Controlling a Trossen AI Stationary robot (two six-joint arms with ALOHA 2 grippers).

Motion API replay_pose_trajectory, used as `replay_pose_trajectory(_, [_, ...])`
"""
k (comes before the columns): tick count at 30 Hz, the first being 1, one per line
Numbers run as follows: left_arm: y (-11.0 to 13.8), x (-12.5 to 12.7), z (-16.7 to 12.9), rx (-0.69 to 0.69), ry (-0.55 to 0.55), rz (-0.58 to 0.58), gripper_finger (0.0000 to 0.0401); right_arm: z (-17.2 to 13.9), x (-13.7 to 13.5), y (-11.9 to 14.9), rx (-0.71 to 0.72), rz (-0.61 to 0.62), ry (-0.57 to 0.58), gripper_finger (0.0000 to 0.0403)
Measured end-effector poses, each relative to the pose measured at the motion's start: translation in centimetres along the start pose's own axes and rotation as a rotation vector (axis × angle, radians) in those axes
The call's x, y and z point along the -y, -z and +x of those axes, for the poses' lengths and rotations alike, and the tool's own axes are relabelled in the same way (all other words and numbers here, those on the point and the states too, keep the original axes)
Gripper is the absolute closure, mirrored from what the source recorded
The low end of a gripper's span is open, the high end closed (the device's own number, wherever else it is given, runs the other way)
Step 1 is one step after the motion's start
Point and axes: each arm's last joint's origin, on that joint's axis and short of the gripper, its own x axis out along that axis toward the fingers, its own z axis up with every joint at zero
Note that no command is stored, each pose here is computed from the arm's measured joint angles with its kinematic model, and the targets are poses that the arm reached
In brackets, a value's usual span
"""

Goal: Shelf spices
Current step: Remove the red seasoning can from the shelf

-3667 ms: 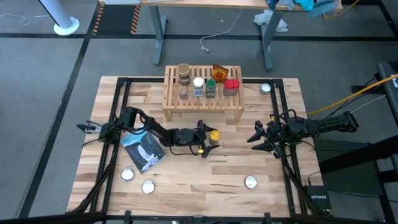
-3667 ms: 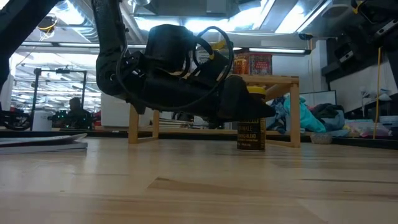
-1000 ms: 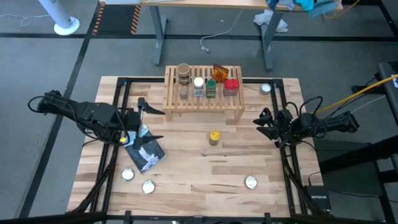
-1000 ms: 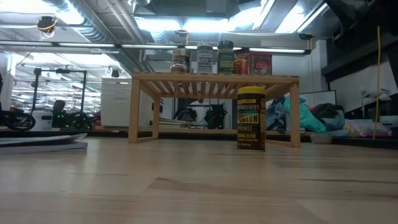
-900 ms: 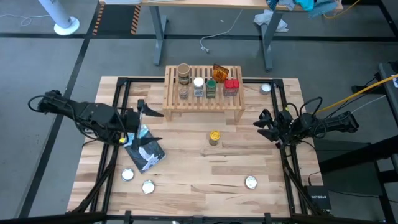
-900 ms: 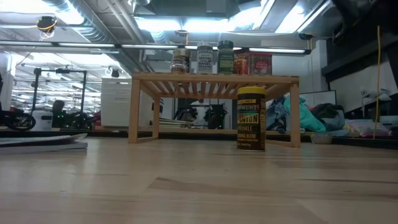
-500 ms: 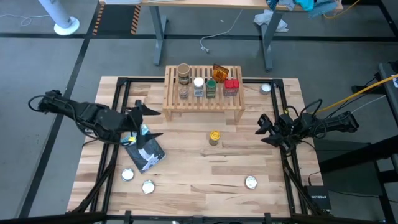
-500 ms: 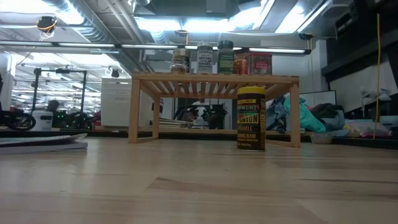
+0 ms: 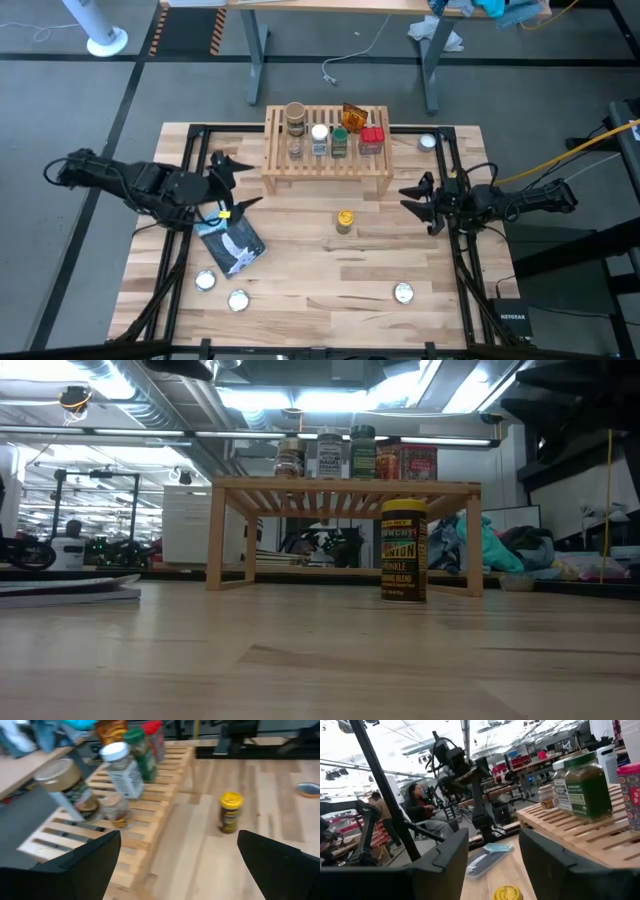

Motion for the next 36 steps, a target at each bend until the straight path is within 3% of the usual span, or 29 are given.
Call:
replay_pose_trajectory(8, [-0.1, -1.0, 0.63, -0.008, -0.07, -0.033, 0.0008, 0.0, 0.04, 0.1, -0.009, -0.008, 0.007, 0.0221])
replay_pose_trajectory(17, [-0.11, -1.05, 0.68, -0.007, -0.073, -0.061, 0.0008, -0.04, -0.44, 0.24, -0.058, -0.005, -0.158, 0.0221])
replay_pose_trajectory(22, [-0.11, -1.05, 0.68, -0.007, -0.073, -0.063, 0.0008, -0.05, -0.49, 0.25, -0.064, 0.009, -0.178, 0.0221])
replay_pose_trajectory(28, [-0.11, -1.05, 0.68, -0.006, -0.074, -0.102, 0.0008, -0.01, -0.22, 0.24, -0.042, -0.028, -0.088, 0.0221])
replay_pose_trajectory(36, [-0.1, -1.05, 0.68, -0.006, -0.074, -0.115, 0.0008, 0.13, 0.38, 0.44, -0.036, -0.292, 0.103, 0.0221])
